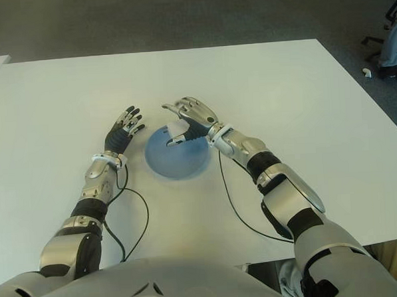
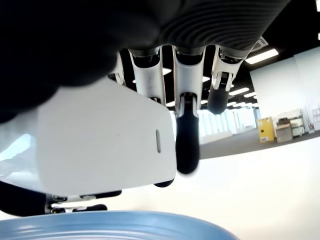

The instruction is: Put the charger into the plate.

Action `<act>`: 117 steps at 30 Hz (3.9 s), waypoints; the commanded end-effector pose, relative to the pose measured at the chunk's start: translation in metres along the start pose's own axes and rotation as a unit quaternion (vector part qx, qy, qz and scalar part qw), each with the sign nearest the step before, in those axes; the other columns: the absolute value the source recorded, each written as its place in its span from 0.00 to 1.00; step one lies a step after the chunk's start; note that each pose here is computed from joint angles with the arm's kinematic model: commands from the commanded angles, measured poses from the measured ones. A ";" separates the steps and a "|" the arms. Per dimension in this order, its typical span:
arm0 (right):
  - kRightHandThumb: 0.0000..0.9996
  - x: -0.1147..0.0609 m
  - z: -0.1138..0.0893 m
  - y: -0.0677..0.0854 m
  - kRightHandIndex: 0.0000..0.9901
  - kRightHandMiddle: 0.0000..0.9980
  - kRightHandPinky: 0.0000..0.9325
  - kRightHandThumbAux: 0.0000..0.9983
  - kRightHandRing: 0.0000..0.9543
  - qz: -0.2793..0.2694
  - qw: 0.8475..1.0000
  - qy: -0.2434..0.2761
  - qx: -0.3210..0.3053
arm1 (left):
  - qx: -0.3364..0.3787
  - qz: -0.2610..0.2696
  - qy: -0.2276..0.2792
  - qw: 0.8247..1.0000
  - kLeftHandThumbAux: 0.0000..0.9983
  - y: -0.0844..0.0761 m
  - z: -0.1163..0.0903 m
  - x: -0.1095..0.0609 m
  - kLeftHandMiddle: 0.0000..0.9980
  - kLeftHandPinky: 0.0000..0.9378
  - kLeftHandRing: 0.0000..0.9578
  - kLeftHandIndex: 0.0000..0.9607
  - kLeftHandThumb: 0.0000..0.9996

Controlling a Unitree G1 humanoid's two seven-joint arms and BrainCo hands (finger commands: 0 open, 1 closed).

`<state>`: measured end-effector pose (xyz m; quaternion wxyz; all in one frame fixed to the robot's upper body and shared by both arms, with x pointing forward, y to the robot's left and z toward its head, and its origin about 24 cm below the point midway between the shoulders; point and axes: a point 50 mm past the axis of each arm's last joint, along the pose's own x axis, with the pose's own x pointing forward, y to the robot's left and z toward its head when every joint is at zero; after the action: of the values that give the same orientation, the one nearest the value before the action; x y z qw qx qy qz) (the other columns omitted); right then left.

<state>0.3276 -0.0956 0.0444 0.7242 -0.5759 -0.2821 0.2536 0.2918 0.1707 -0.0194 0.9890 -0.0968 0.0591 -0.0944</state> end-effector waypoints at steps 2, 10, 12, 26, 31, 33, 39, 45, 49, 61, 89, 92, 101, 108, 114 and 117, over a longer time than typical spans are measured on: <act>0.30 -0.008 -0.001 0.002 0.00 0.00 0.00 0.14 0.00 0.012 1.000 0.002 0.011 | 0.001 0.007 0.026 1.000 0.55 0.001 -0.010 -0.005 0.08 0.00 0.04 0.02 0.00; 0.28 -0.012 -0.003 -0.005 0.00 0.00 0.00 0.13 0.00 0.016 0.999 0.015 0.041 | 0.003 0.013 0.032 0.999 0.59 0.003 -0.011 -0.004 0.08 0.00 0.04 0.02 0.00; 0.28 -0.014 -0.005 -0.007 0.00 0.00 0.00 0.12 0.00 0.012 0.999 0.018 0.044 | 0.002 0.016 0.034 0.999 0.60 0.003 -0.011 -0.003 0.08 0.01 0.04 0.02 0.00; 0.33 -0.027 -0.013 -0.026 0.00 0.00 0.00 0.10 0.00 -0.016 0.998 0.042 0.053 | -0.001 0.024 0.038 0.999 0.64 0.004 -0.012 -0.002 0.09 0.00 0.05 0.04 0.00; 0.34 -0.029 -0.015 -0.030 0.00 0.00 0.00 0.10 0.00 -0.025 0.996 0.053 0.065 | -0.002 0.024 0.039 0.999 0.64 0.004 -0.013 -0.002 0.09 0.00 0.05 0.04 0.00; 0.35 -0.030 -0.015 -0.030 0.00 0.00 0.00 0.10 0.00 -0.027 0.996 0.056 0.068 | -0.002 0.025 0.039 0.999 0.64 0.005 -0.013 -0.002 0.09 0.00 0.05 0.04 0.00; 0.36 -0.032 -0.016 -0.031 0.00 0.00 0.00 0.10 0.00 -0.039 0.994 0.061 0.083 | 0.002 0.024 0.041 0.999 0.64 0.004 -0.013 -0.002 0.09 0.02 0.06 0.04 0.00; 0.36 -0.033 -0.016 -0.032 0.00 0.00 0.00 0.10 0.00 -0.047 0.992 0.064 0.096 | 0.004 0.022 0.043 0.999 0.63 0.004 -0.013 -0.002 0.09 0.02 0.06 0.04 0.00; 0.37 -0.034 -0.017 -0.031 0.00 0.00 0.00 0.10 0.00 -0.051 0.991 0.065 0.103 | 0.005 0.021 0.044 0.999 0.63 0.004 -0.013 -0.002 0.09 0.02 0.06 0.04 0.00; 0.37 -0.035 -0.017 -0.028 0.00 0.00 0.00 0.11 0.00 -0.056 0.990 0.060 0.115 | 0.005 0.023 0.044 0.999 0.62 0.000 -0.015 -0.001 0.10 0.03 0.07 0.04 0.00; 0.36 -0.022 -0.014 -0.026 0.00 0.00 0.00 0.14 0.00 -0.079 0.988 0.049 0.123 | 0.000 0.020 0.037 0.999 0.62 -0.007 -0.015 0.000 0.10 0.00 0.06 0.04 0.00; 0.35 -0.022 -0.015 -0.025 0.00 0.00 0.00 0.14 0.00 -0.083 0.987 0.053 0.125 | 0.000 0.019 0.038 0.999 0.62 -0.007 -0.015 0.000 0.09 0.00 0.06 0.04 0.00; 0.34 -0.022 -0.018 -0.025 0.00 0.00 0.00 0.14 0.00 -0.092 0.987 0.065 0.118 | -0.001 0.021 0.039 0.999 0.62 -0.005 -0.015 0.000 0.09 0.00 0.06 0.04 0.00; 0.33 -0.026 -0.023 -0.026 0.00 0.00 0.00 0.13 0.00 -0.086 0.987 0.074 0.112 | 0.000 0.024 0.041 0.999 0.61 -0.003 -0.015 -0.001 0.09 0.01 0.06 0.04 0.00; 0.34 -0.036 -0.039 -0.029 0.00 0.00 0.00 0.11 0.00 -0.068 0.989 0.093 0.094 | 0.001 0.022 0.040 0.999 0.61 -0.002 -0.015 -0.002 0.10 0.03 0.07 0.04 0.00; 0.34 -0.038 -0.044 -0.031 0.00 0.00 0.00 0.11 0.00 -0.061 0.990 0.098 0.080 | 0.002 0.022 0.041 0.999 0.61 -0.001 -0.016 -0.002 0.10 0.03 0.07 0.04 0.00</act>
<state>0.3294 -0.1505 0.0606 0.8167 -0.5000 -0.2289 0.1751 0.2973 0.1645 -0.0199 0.9905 -0.0905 0.0655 -0.0799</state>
